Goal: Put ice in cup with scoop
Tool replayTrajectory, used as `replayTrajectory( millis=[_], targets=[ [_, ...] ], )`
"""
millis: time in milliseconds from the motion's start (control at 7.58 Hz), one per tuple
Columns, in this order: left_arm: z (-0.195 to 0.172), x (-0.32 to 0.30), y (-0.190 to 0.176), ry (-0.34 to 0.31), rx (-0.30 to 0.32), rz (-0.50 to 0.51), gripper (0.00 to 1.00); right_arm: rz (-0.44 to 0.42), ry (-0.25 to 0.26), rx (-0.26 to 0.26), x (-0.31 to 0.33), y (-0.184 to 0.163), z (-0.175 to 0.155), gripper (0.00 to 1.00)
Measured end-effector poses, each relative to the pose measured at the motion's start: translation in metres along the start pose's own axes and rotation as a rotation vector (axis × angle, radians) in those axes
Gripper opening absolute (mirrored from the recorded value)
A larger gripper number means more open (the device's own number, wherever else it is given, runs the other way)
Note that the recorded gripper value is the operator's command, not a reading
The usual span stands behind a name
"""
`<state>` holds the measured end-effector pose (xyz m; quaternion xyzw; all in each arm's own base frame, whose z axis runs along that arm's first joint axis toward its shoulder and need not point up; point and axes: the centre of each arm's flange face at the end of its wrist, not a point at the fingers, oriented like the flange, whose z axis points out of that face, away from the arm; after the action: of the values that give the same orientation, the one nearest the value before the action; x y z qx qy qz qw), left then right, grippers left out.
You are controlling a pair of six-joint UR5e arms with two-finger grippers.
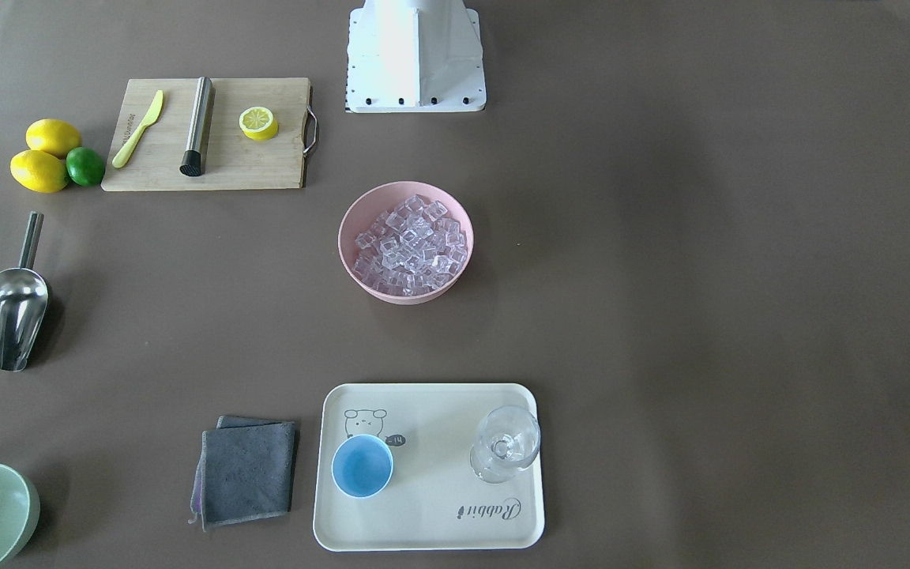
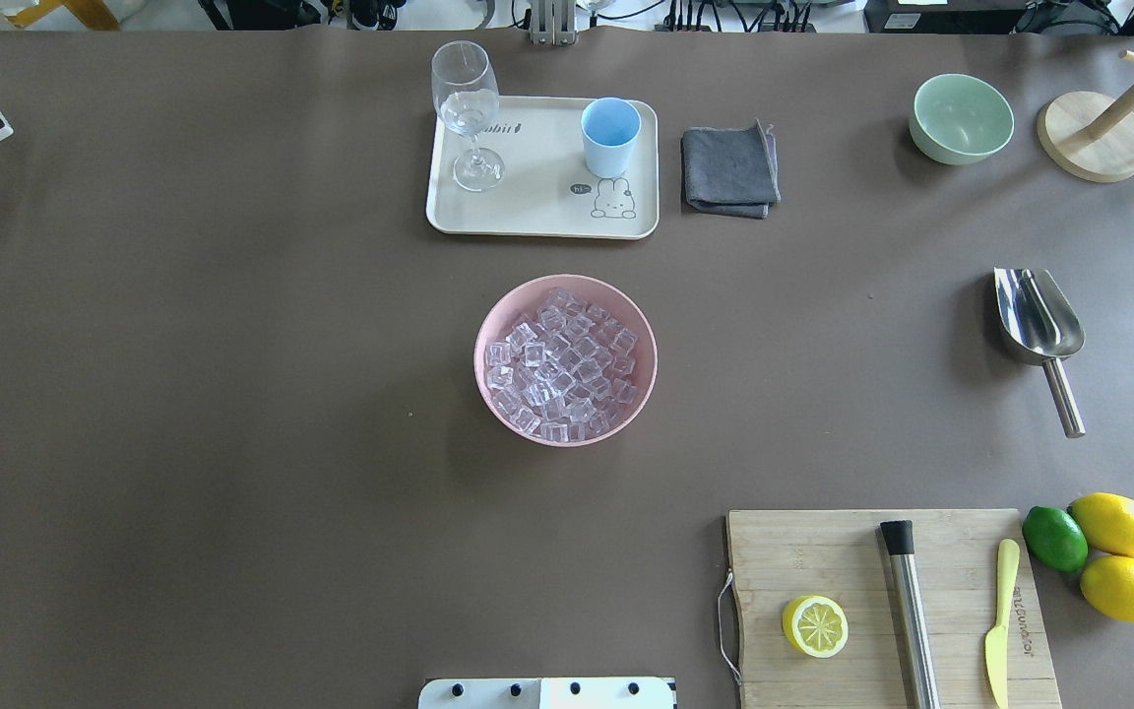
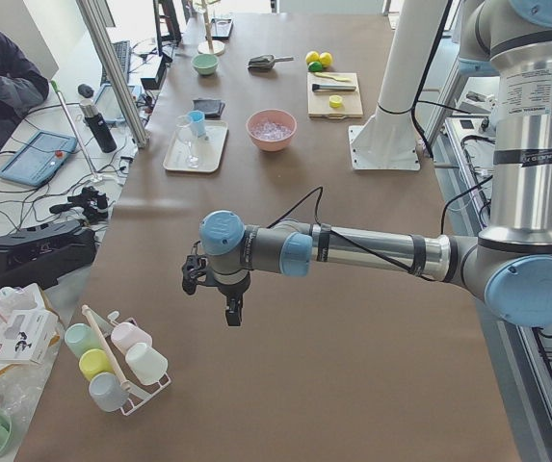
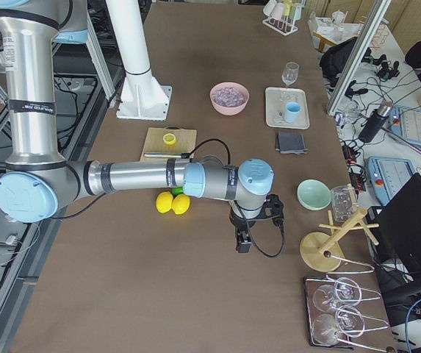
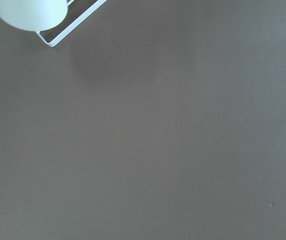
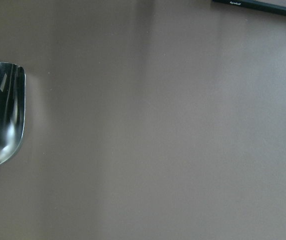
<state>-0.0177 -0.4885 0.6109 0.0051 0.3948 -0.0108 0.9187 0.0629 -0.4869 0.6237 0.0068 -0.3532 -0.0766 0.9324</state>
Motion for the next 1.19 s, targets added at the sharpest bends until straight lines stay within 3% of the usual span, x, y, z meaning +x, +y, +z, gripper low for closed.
replayTrajectory(
  millis=[396, 660, 792, 1188],
  targets=[
    [0.003, 0.073, -0.007, 0.018, -0.006, 0.142, 0.98, 0.012, 0.003, 0.024, 0.01, 0.007, -0.005, 1.0],
    [0.013, 0.131, -0.02, 0.038, -0.018, 0.253, 0.98, -0.011, 0.012, 0.071, 0.011, 0.008, -0.005, 1.0],
    [0.017, 0.164, -0.026, 0.055, -0.01, 0.328, 0.98, 0.019, 0.004, 0.076, 0.003, 0.004, -0.002, 1.0],
    [0.038, 0.274, -0.017, 0.158, 0.056, 0.616, 0.98, 0.113, -0.087, 0.025, -0.072, -0.02, 0.023, 1.0]
  ],
)
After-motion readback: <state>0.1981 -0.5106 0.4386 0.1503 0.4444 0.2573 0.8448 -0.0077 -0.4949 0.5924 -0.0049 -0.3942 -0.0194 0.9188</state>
